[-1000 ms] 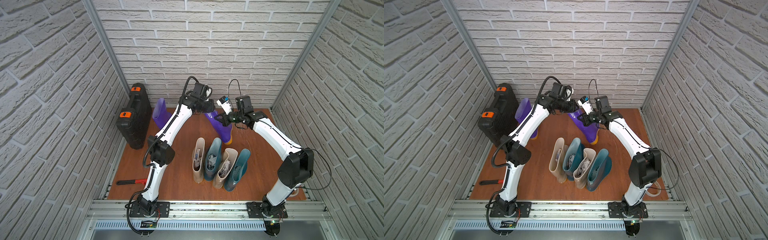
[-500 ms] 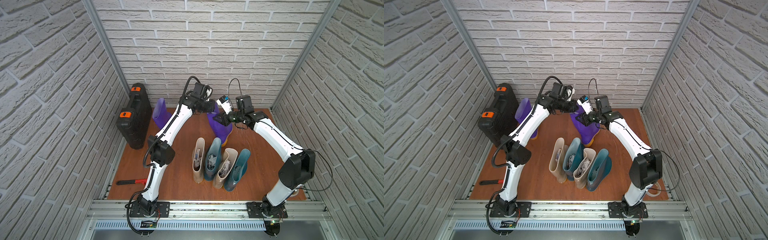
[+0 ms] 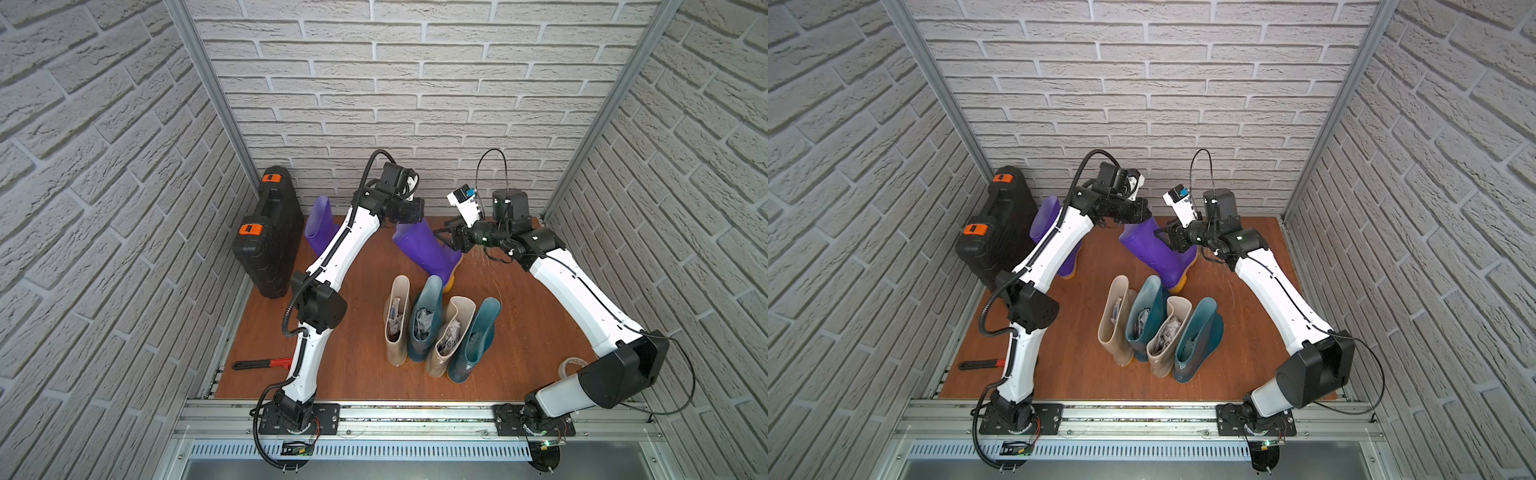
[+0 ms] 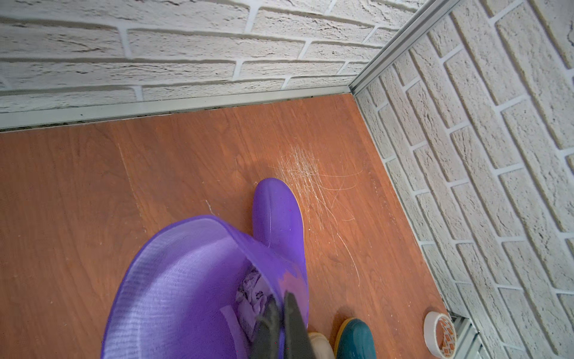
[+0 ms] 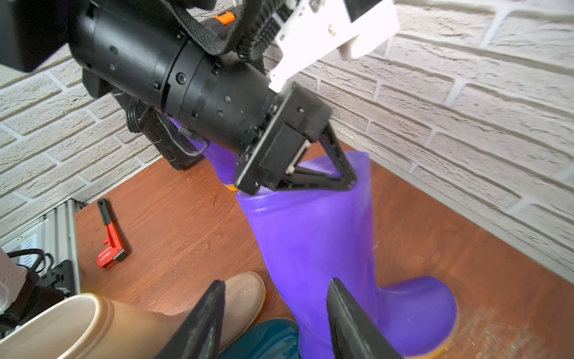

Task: Match and arrange rain boots in pairs
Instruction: Pick up the rain boot at the center of the board, then pair a pair of rain boots at the center of the board.

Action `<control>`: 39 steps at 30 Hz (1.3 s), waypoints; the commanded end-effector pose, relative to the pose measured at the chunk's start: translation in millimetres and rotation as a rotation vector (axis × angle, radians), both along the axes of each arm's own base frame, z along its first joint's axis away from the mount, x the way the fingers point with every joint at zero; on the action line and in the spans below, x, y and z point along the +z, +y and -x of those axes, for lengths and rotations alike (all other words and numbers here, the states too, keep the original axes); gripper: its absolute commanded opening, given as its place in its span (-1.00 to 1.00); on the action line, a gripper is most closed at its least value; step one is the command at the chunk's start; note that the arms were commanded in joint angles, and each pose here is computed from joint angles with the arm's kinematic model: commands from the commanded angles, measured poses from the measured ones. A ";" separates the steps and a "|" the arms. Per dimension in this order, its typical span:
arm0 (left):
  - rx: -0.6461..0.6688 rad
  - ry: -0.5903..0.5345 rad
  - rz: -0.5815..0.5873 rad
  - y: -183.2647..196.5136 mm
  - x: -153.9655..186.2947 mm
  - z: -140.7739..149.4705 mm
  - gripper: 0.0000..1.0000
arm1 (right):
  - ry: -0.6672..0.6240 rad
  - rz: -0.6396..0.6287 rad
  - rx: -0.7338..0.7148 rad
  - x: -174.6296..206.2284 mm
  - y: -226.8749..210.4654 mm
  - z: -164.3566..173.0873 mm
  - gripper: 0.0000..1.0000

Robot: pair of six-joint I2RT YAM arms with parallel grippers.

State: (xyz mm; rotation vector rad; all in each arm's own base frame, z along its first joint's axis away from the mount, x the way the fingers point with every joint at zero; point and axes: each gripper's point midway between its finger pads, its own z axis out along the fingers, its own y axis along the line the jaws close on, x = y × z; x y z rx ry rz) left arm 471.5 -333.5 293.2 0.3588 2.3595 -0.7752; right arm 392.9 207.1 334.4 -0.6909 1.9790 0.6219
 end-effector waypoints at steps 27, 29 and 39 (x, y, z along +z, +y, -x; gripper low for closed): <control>0.229 -0.195 -0.077 150.5 67.5 -9.0 -1.00 | 0.180 0.055 -0.242 -49.3 -42.2 28.4 0.15; 0.255 -0.203 -0.084 155.4 66.0 -9.7 -1.00 | 0.182 0.059 -0.245 -49.9 -43.0 28.9 0.15; 0.375 -0.278 -0.057 170.9 73.6 -16.0 -1.00 | 0.193 0.060 -0.253 -52.8 -43.8 28.5 0.15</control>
